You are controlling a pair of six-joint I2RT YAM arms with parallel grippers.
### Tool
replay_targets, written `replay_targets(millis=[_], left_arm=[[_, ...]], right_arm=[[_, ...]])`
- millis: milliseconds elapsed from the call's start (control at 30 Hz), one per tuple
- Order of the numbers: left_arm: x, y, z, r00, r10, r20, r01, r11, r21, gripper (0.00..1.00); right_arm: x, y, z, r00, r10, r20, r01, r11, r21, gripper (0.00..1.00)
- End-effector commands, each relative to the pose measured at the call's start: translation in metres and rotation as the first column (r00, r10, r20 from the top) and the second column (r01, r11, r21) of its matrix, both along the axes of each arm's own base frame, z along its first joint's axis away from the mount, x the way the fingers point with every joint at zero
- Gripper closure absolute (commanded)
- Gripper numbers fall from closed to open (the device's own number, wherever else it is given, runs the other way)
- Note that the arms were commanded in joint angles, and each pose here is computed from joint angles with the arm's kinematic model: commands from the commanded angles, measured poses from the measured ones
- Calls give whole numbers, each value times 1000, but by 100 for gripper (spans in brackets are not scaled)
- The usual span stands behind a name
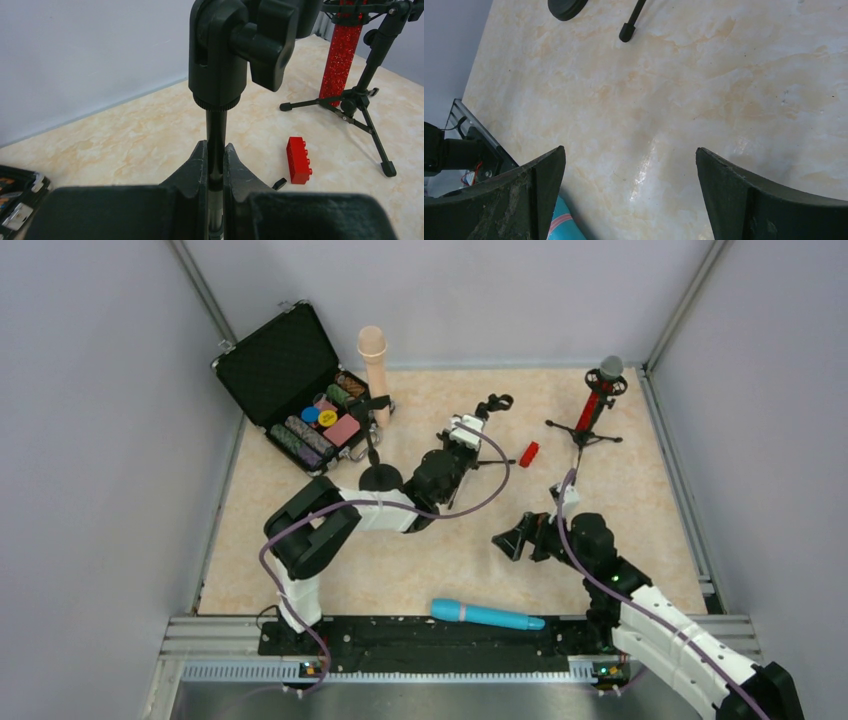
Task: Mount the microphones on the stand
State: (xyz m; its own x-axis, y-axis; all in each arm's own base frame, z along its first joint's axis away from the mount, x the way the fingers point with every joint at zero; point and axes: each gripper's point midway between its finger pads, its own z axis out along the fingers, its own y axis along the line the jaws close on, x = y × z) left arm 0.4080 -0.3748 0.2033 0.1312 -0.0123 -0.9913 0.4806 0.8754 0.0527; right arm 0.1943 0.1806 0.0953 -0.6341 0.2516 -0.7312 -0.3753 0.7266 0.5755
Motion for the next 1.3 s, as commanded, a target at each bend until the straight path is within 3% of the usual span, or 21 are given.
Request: replay_targets(millis=[0,333,1133,1167,1267], left_arm=[[-21,22,61,994,65,92,-52,988,-145,100],[-60,31,66,1000,-14,10,16,970,-241,100],[-132,72,30,986,-155,-61,141,971,-191,100],[-133,74,30,987,-153,-59,139,973,-185,94],[-135,75,27,985,-157,-66,146,978,-152,62]], right_arm=[[11,0,21,998,-6,57,7,1000,-12,2],[12,-1,21,998,8,66,-6,999,-38,1],[6,10,27,984,122,130,-115,992,-60,1],[6,10,28,983,127,132,-121,991,-58,1],[4,13,31,980,145,136,-139,989,-49,1]])
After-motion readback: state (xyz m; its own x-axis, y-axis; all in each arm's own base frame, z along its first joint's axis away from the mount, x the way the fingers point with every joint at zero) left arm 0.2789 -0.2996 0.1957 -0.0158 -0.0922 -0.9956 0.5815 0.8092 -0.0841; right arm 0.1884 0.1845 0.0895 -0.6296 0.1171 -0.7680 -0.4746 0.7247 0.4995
